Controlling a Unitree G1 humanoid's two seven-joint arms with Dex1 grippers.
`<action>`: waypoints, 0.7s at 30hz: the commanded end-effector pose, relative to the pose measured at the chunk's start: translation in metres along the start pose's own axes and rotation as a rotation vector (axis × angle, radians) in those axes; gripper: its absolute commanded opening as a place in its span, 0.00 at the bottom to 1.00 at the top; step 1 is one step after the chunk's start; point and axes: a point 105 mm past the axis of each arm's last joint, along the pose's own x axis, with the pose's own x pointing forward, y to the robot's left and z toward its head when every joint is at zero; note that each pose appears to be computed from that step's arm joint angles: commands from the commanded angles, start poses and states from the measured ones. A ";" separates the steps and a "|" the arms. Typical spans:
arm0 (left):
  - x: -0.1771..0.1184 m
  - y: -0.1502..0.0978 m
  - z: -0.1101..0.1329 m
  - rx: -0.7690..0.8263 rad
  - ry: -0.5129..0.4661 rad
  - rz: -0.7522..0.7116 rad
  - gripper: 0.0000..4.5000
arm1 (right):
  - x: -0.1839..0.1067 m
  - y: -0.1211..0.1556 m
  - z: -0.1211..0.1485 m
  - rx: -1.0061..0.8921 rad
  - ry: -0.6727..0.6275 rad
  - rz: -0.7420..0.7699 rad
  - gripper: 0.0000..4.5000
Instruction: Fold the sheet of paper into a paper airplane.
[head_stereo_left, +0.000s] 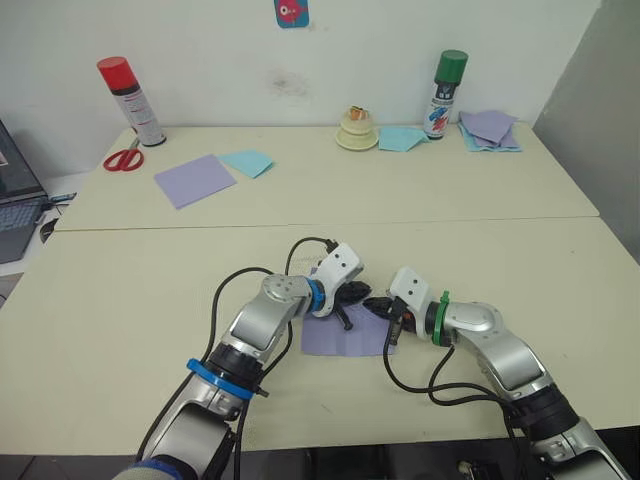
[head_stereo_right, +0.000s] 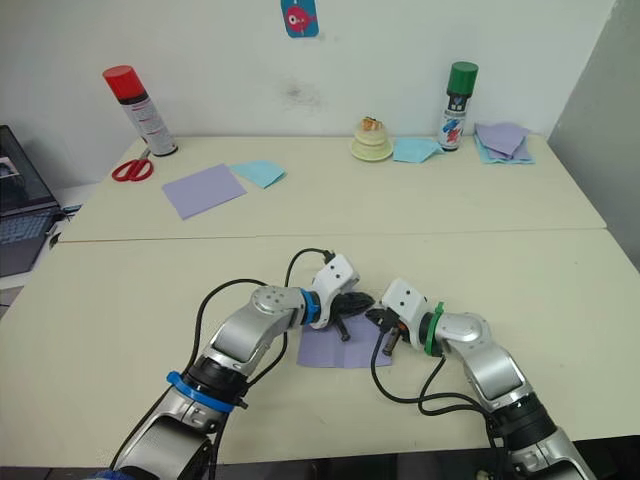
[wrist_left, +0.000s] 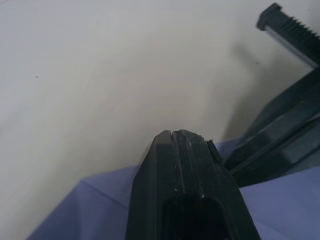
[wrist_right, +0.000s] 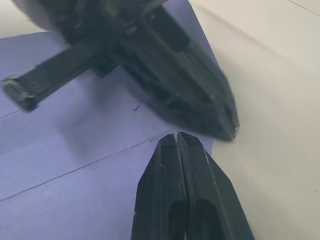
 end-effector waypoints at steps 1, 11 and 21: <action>-0.014 0.035 -0.025 0.002 0.099 0.169 0.00 | 0.000 0.004 -0.016 0.020 0.063 -0.001 0.00; -0.056 0.074 0.048 -0.124 -0.303 0.306 0.00 | 0.009 0.007 -0.014 0.003 0.051 0.011 0.00; -0.121 0.079 0.012 -0.313 -0.350 0.355 0.12 | 0.026 0.010 0.000 -0.012 0.007 0.044 0.00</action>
